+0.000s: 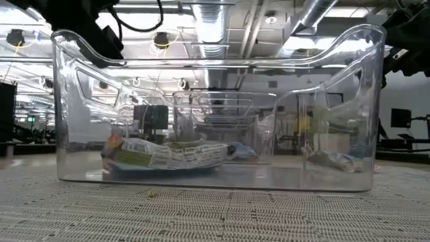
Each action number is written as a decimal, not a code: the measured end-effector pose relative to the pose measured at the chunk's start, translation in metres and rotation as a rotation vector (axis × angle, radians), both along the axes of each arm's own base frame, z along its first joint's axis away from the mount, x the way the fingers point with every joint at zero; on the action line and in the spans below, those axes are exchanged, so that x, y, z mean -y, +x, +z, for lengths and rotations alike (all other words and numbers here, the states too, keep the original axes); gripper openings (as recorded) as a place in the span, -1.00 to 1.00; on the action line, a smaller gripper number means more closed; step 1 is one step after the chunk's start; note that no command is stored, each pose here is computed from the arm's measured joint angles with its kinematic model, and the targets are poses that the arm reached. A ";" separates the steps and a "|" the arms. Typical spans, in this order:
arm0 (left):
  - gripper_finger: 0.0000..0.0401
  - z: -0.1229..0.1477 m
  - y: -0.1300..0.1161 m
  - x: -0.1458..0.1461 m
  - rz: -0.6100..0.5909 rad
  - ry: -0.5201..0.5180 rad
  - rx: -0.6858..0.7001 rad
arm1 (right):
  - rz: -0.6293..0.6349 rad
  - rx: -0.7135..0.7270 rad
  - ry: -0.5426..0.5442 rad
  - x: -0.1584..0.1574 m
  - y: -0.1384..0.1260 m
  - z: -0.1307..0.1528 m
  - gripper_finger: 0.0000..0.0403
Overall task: Pick and place Granola Bars by type
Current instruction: Put the yellow granola bar into the top transparent bin
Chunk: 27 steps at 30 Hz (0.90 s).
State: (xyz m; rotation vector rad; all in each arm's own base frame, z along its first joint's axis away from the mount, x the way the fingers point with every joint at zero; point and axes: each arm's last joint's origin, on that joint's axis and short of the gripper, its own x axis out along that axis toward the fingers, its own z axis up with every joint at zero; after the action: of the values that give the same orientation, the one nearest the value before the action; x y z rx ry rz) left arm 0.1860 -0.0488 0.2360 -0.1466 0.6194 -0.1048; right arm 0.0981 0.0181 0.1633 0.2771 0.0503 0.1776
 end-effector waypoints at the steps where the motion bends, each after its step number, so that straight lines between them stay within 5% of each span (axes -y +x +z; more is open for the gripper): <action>1: -0.21 0.002 -0.001 0.000 0.001 -0.002 0.012 | 0.000 0.000 0.000 0.000 0.000 0.000 0.24; 7: -0.21 -0.003 -0.020 -0.007 -0.003 -0.006 0.057 | 0.000 0.000 0.000 0.000 0.000 0.000 0.24; 17: -0.21 -0.053 -0.064 -0.020 0.032 -0.112 0.202 | 0.000 0.000 0.000 0.000 0.000 0.000 0.24; 27: -0.21 -0.066 -0.085 -0.031 0.029 -0.049 0.401 | 0.000 0.000 0.000 0.000 0.000 0.000 0.24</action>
State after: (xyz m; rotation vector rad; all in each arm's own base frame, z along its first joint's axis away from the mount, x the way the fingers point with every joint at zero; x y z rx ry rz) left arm 0.1010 -0.0177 0.1703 -0.1760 0.2151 -0.1174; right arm 0.0981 0.0181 0.1633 0.2773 0.0503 0.1774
